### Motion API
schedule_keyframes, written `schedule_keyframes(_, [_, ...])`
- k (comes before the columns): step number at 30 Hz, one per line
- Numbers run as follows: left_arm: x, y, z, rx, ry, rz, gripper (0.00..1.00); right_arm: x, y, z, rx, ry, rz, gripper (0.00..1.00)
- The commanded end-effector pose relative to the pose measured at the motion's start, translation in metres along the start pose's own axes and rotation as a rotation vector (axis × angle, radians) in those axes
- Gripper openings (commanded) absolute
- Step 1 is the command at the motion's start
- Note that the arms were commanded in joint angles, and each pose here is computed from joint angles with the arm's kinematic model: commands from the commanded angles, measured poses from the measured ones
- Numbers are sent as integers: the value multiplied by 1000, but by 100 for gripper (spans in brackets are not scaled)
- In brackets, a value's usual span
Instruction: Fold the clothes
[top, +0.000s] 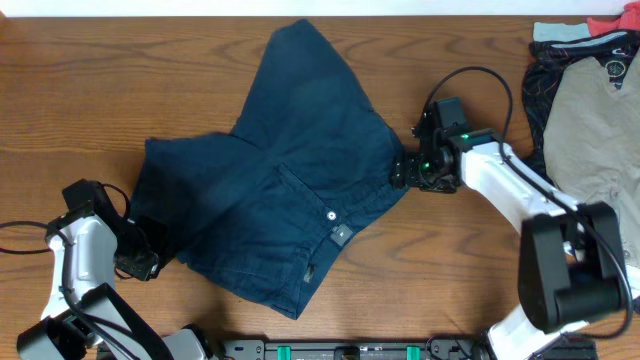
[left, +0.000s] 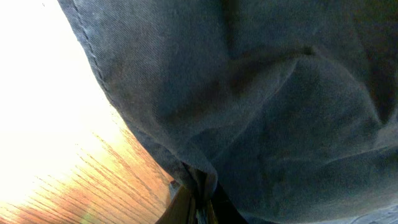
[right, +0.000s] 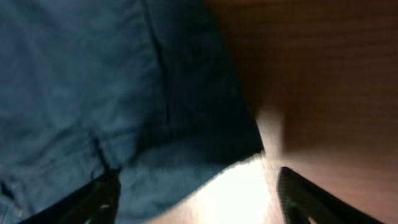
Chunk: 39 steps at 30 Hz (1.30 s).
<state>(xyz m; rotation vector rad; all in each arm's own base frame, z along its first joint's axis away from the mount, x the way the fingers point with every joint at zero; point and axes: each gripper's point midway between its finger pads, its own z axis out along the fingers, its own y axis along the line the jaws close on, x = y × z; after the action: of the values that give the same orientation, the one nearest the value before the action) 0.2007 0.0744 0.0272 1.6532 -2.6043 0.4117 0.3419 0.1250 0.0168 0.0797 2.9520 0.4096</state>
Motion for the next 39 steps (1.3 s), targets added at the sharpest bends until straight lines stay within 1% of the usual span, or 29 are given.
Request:
schedule_keyframes(1, [2,8,3,-33,4,21,6,1,-4,15,-16,20,32,72])
schedule_keyframes(2, [2,8,3,-33,4,21,6,-2,-4,19,-18,12,30,67])
schedule_keyframes(4, [2,8,3,-32,3,22,6,-10,-4,24,-21,-14,24,46])
schedule_keyframes(6, [2,8,3,-31,5,27,6,-18,-8,25,-4,-47,23,9])
schedule_keyframes(7, [2,7,3,-25,8,41,6,-23,-11,24,12,-70,24,1])
schedule_keyframes(11, [3,5,3,-23,9,73,6,-45,-22,16,20,-143,49,1])
schedule_keyframes(14, [6,-1,5,-23,6,109,6,-55,-31,11,21,-167,75,1])
schedule_keyframes(19, [5,-23,10,1,-33,204,6,-52,-41,9,27,-146,104,1])
schedule_keyframes(21, [2,-36,11,26,-66,254,6,-37,-40,11,23,-87,110,1])
schedule_keyframes(24, [-9,-64,11,91,-152,329,6,1,-27,11,-56,82,126,1])
schedule_keyframes(26, [-23,-87,5,156,-231,357,6,28,-18,7,-101,196,111,1])
schedule_keyframes(30, [-48,-142,-24,331,-387,366,6,73,-15,-2,-66,373,100,2])
schedule_keyframes(31, [-51,-159,-34,395,-420,394,6,83,-13,-4,-61,408,71,4])
schedule_keyframes(32, [-54,-175,-45,455,-453,424,6,90,-10,-5,-60,436,40,12])
schedule_keyframes(34, [-57,-196,-62,525,-507,456,6,99,-5,-7,-56,467,3,20])
schedule_keyframes(37, [-59,-211,-78,562,-543,479,7,105,5,-5,-53,477,-41,31])
schedule_keyframes(38, [-59,-211,-79,561,-541,479,14,105,7,-4,-51,472,-55,34])
schedule_keyframes(39, [-58,-210,-79,556,-534,477,24,104,9,-4,-48,465,-65,36])
